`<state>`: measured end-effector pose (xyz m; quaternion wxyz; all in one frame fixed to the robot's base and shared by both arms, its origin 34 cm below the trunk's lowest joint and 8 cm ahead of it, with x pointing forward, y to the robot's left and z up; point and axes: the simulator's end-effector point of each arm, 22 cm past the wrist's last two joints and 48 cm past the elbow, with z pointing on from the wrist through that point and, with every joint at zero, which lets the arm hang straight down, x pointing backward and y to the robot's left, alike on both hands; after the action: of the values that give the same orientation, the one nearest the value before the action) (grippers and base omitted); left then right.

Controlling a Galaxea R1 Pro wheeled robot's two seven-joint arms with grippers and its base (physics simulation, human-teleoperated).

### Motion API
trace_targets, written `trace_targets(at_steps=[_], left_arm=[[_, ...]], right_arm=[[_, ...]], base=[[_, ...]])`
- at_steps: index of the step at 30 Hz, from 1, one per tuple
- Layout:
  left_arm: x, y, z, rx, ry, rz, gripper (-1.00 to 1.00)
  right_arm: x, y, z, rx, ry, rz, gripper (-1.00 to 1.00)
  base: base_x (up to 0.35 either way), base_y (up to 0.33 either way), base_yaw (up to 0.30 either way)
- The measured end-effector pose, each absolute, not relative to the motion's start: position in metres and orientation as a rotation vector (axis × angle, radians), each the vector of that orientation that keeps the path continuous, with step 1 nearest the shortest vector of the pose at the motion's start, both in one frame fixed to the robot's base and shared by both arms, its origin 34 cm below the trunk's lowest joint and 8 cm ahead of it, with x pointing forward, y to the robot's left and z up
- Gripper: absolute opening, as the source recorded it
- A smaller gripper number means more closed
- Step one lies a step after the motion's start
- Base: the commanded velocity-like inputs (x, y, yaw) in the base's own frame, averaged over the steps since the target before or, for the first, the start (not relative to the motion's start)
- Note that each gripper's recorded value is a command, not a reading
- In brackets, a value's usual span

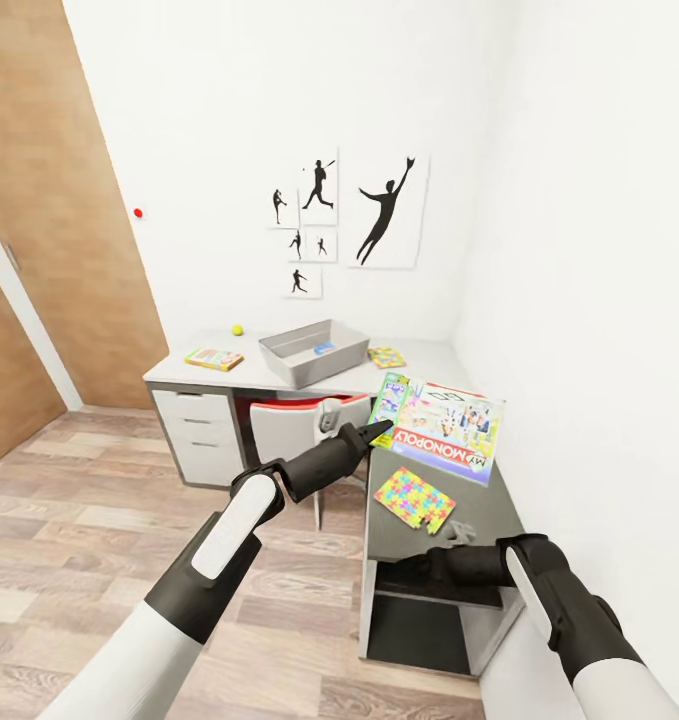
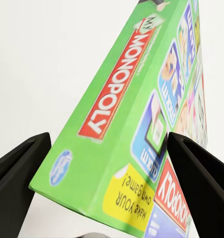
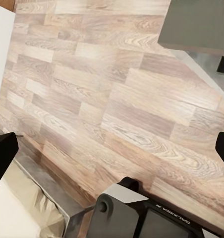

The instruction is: Put all the toys in the child's room - the three board games (two on the bed and one on the table), the two jigsaw puzzles on the table, and the tennis ball on the table - inside the toy box on the table in the child's room.

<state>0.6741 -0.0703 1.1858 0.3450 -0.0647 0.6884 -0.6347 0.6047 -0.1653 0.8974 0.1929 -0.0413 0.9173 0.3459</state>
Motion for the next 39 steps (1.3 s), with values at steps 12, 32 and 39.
trace_targets(at_steps=[12, 32, 39], left_arm=[[0.6727, -0.0710, 1.1884, -0.160, 1.776, -1.660, -1.00], [0.6733, -0.0701, 1.1886, -0.161, 1.774, -1.658, -1.00], [0.6729, -0.0701, 1.1882, -0.160, 1.776, -1.656, -1.00]], right_arm=[[0.6045, -0.1654, 0.8976, -0.115, 2.574, 0.973, 1.00], [0.6050, -0.1653, 0.8974, -0.117, 2.573, 0.970, 1.00], [0.6047, -0.1653, 0.8977, -0.117, 2.573, 0.970, 1.00]], base=[[0.014, -0.012, 0.005], [0.003, -0.001, 0.220], [0.168, 0.000, 0.233]])
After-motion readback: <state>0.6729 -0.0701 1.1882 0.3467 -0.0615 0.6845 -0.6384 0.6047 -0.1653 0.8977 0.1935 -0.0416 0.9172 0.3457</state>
